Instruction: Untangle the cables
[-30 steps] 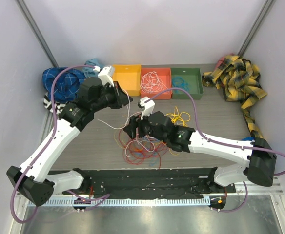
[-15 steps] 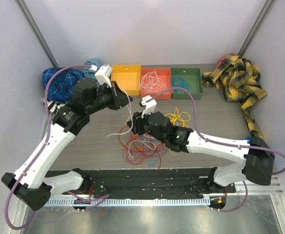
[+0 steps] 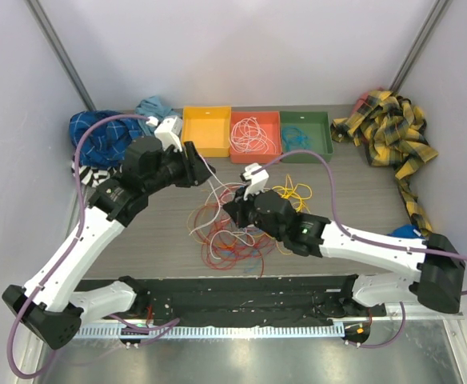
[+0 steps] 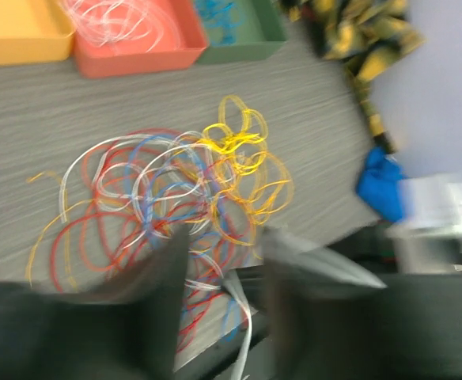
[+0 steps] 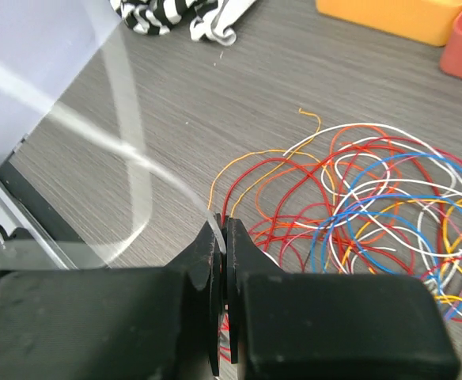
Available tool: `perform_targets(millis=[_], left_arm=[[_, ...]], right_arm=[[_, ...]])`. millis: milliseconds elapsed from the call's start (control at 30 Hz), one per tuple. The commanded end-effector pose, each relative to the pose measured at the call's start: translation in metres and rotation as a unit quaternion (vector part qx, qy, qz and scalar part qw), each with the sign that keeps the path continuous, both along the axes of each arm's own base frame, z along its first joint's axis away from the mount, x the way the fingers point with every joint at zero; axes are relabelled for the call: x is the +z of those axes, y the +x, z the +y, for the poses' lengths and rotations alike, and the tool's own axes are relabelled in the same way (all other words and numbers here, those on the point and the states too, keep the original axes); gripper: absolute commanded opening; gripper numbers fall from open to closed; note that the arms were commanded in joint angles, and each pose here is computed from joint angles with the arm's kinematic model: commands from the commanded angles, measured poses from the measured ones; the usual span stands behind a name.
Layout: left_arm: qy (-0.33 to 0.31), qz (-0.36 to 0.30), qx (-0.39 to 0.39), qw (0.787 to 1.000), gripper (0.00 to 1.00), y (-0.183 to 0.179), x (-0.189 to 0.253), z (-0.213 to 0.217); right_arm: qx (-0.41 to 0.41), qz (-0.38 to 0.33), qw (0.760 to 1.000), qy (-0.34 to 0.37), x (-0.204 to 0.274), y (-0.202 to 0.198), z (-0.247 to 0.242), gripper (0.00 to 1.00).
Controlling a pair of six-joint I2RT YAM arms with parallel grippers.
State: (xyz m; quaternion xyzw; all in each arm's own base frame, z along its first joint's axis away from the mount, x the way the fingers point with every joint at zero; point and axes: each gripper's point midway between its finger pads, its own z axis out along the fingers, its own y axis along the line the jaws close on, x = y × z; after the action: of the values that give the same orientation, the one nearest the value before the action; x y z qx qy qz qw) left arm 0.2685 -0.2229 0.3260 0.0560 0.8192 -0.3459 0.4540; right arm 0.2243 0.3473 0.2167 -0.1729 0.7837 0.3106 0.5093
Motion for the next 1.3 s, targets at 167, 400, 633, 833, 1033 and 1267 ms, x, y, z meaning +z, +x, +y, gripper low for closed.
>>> perform_targets(millis=[167, 400, 633, 833, 1033, 1267], left_arm=[[0.065, 0.016, 0.109, 0.992, 1.0, 0.008, -0.043, 0.044], [0.085, 0.027, 0.178, 0.98, 1.0, -0.003, -0.063, 0.077], [0.049, 0.018, 0.197, 0.979, 1.0, -0.023, -0.075, 0.091], [0.048, 0.031, 0.187, 0.981, 1.0, -0.033, -0.082, 0.091], [0.042, 0.049, 0.183, 0.981, 1.0, -0.044, -0.095, 0.092], [0.033, 0.069, 0.179, 0.981, 1.0, -0.052, -0.117, 0.091]], right_arm=[[-0.056, -0.066, 0.996, 0.033, 0.074, 0.01, -0.034, 0.01], [-0.105, -0.098, 0.989, 0.037, 0.135, 0.045, -0.049, 0.01], [-0.18, -0.142, 0.964, 0.134, 0.245, 0.108, -0.081, 0.01], [-0.241, -0.179, 0.945, 0.132, 0.294, 0.177, -0.095, 0.01], [-0.277, -0.206, 0.927, 0.147, 0.332, 0.237, -0.119, 0.01], [-0.273, -0.18, 0.934, 0.146, 0.296, 0.304, -0.11, 0.01]])
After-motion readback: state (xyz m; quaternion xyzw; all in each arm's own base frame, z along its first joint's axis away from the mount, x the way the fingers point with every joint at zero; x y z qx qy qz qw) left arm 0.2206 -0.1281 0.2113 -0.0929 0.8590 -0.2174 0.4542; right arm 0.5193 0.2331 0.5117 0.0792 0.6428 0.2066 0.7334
